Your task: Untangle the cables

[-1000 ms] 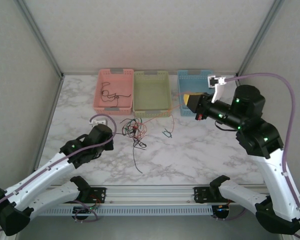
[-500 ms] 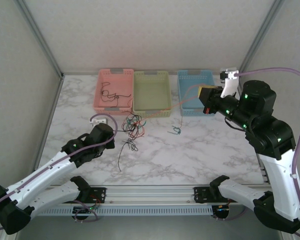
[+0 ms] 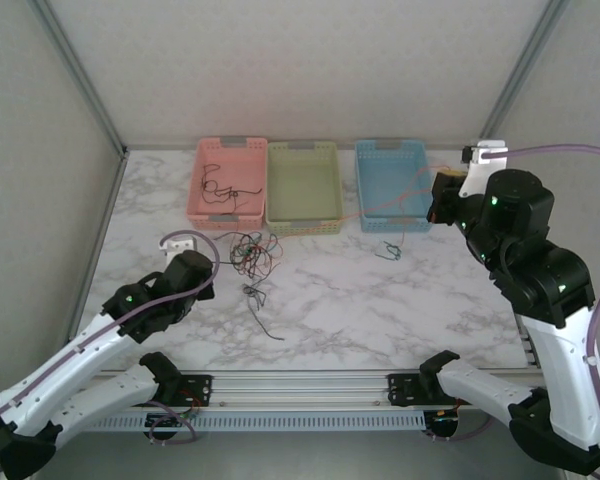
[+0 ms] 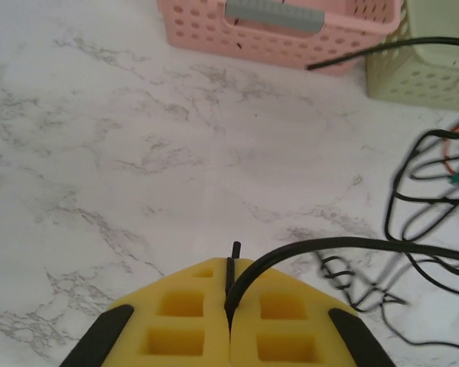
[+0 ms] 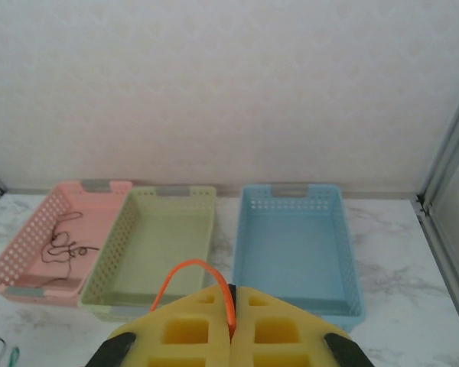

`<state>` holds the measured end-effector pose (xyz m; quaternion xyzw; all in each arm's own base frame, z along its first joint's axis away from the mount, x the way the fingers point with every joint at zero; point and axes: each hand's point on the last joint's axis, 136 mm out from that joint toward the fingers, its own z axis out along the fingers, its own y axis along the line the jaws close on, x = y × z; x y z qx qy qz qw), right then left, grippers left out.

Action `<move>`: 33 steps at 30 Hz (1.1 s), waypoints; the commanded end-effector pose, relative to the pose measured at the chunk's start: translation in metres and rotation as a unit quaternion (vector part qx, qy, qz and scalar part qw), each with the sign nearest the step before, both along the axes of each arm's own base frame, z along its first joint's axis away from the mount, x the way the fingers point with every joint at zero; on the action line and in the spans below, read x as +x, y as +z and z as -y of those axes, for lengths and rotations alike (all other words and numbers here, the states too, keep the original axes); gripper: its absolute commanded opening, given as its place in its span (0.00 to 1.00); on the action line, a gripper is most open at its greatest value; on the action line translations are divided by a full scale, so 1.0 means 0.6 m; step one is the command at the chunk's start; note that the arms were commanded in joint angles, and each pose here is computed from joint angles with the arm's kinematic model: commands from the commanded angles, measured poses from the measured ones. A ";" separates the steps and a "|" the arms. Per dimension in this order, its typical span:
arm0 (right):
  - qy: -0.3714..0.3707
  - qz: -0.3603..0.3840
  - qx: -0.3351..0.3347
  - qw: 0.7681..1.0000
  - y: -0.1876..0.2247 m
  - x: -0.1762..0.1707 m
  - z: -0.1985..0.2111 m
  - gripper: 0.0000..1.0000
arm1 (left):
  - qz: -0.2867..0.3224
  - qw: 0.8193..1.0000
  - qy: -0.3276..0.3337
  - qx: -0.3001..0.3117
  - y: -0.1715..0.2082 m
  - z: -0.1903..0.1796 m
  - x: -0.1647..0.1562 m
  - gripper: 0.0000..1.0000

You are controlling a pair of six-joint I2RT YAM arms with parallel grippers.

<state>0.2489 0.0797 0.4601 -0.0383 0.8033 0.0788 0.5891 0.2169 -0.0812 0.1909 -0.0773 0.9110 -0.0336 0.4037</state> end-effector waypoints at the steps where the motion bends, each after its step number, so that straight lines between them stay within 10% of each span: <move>1: -0.022 -0.012 -0.019 0.999 -0.023 0.018 0.007 0.00 | 0.012 0.999 0.027 0.013 0.023 -0.023 0.000 0.00; 17: 0.176 -0.113 0.140 0.968 -0.091 0.020 -0.151 0.00 | 0.002 1.000 -0.020 -0.010 0.016 0.013 0.004 0.00; 21: 0.207 -0.152 0.186 0.948 -0.116 0.025 -0.188 0.00 | -0.003 1.000 -0.026 -0.013 0.012 0.018 0.003 0.24; 26: 0.219 -0.199 0.219 0.930 -0.158 0.033 -0.215 0.00 | -0.004 1.000 -0.027 -0.014 0.012 0.018 0.003 0.77; 33: 0.214 -0.247 0.231 0.916 -0.209 0.035 -0.242 0.00 | 0.004 0.987 -0.126 -0.098 0.027 0.090 -0.008 0.75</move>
